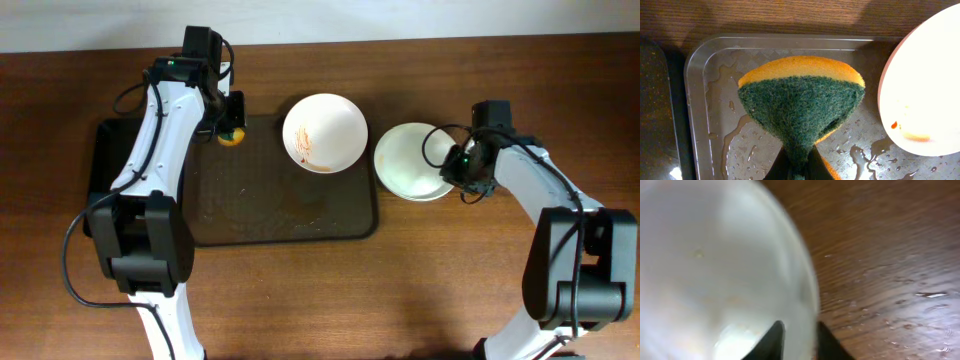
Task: Clean dirty plates on tray and stack at the side
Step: 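Lift the lower plate with the right gripper and stack it on the cleaned plate, then move the right gripper to the remaining plate and drag it onto the tray center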
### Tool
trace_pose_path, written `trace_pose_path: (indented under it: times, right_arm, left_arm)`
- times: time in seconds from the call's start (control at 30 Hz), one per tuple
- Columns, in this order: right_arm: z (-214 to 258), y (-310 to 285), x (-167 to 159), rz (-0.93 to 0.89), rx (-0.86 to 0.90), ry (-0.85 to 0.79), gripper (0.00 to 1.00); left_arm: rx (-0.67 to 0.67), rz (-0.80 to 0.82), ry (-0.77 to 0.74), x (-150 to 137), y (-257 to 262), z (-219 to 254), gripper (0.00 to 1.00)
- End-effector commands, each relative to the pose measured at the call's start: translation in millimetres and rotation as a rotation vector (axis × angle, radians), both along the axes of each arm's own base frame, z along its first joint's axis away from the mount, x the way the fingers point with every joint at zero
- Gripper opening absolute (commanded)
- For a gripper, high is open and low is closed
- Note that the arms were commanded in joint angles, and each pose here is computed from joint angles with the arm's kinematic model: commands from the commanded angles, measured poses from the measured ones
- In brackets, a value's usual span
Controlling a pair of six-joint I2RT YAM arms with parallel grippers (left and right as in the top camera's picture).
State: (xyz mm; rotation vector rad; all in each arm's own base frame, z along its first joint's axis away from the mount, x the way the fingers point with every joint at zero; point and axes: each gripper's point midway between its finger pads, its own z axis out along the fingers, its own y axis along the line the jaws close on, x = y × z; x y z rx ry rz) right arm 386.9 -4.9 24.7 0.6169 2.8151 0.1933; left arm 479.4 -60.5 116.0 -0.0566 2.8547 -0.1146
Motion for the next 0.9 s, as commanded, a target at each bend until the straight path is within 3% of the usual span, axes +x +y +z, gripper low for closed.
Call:
trace_pose_path:
  times: [0.0, 0.23, 0.6, 0.7, 0.87]
  right_arm:
    - [13.2, 26.7, 1.4, 0.112, 0.041, 0.016, 0.50]
    - [90.5, 121.8, 49.1, 0.236, 0.086, -0.171, 0.50]
    - [-8.7, 225.1, 20.4, 0.218, 0.087, 0.004, 0.40]
    - [-8.5, 234.1, 17.2, 0.230, 0.138, 0.019, 0.33]
    - [-6.7, 277.3, -15.5, 0.360, 0.193, 0.071, 0.23]
  left_arm:
    - [-0.003, -0.013, -0.007, 1.6, 0.5, -0.5, 0.01]
    - [-0.003, -0.014, -0.007, 1.6, 0.4, -0.5, 0.01]
    - [-0.003, -0.014, -0.006, 1.5, 0.4, -0.5, 0.01]
    - [-0.003, -0.014, -0.006, 1.5, 0.4, -0.5, 0.01]
    - [-0.003, -0.014, -0.006, 1.5, 0.4, -0.5, 0.01]
